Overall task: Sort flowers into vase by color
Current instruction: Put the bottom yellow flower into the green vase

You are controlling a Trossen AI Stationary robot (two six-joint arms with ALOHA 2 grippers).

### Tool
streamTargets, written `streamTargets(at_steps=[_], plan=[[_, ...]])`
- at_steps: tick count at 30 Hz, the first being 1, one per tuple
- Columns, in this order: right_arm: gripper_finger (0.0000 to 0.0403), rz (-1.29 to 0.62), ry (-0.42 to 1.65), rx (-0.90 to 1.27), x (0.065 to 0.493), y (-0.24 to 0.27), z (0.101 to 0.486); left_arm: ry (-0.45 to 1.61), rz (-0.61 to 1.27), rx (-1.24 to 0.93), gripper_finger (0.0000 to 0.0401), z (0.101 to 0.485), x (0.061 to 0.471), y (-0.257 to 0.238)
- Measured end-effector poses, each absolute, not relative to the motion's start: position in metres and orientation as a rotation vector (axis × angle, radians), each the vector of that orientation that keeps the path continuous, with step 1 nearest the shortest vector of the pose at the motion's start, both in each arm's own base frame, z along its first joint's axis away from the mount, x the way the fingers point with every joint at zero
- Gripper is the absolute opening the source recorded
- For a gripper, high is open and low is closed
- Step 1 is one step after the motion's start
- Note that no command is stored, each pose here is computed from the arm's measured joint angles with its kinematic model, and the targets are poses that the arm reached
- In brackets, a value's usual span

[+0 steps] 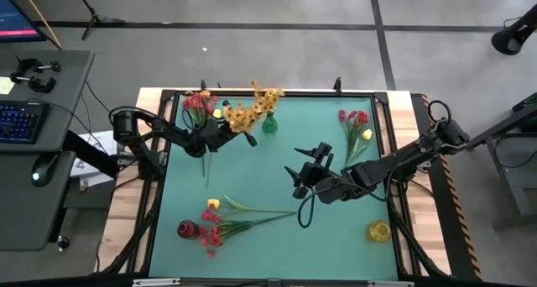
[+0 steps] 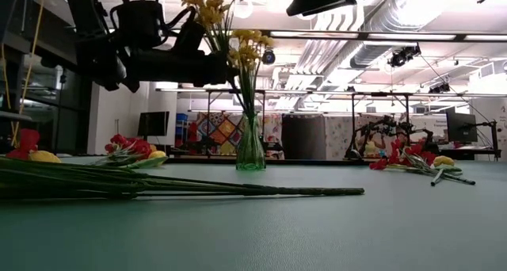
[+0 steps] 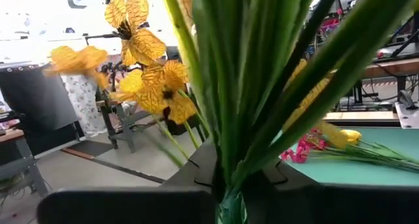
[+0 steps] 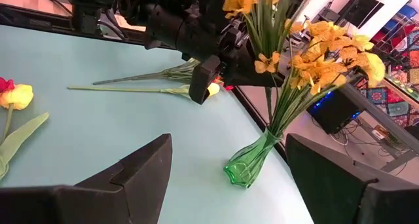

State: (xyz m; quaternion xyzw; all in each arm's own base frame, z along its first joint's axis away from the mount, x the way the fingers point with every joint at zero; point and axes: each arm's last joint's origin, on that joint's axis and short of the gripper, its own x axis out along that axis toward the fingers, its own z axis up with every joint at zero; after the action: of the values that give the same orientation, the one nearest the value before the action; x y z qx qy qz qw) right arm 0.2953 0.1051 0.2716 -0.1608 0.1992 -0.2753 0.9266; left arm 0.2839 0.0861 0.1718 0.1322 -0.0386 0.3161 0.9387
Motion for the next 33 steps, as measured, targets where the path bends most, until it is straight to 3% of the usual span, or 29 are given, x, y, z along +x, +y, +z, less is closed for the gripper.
streamTargets(at_steps=[15,33], plan=[[0.0286,-0.563,0.409,-0.329,0.295,0.105,0.272,-0.097,0.629,0.246,0.0107,0.176,0.283,0.085],[0.0286,-0.558,0.41,-0.328,0.295,0.105,0.271,-0.062,0.601,0.184,0.0136,0.218,0.263,0.08]])
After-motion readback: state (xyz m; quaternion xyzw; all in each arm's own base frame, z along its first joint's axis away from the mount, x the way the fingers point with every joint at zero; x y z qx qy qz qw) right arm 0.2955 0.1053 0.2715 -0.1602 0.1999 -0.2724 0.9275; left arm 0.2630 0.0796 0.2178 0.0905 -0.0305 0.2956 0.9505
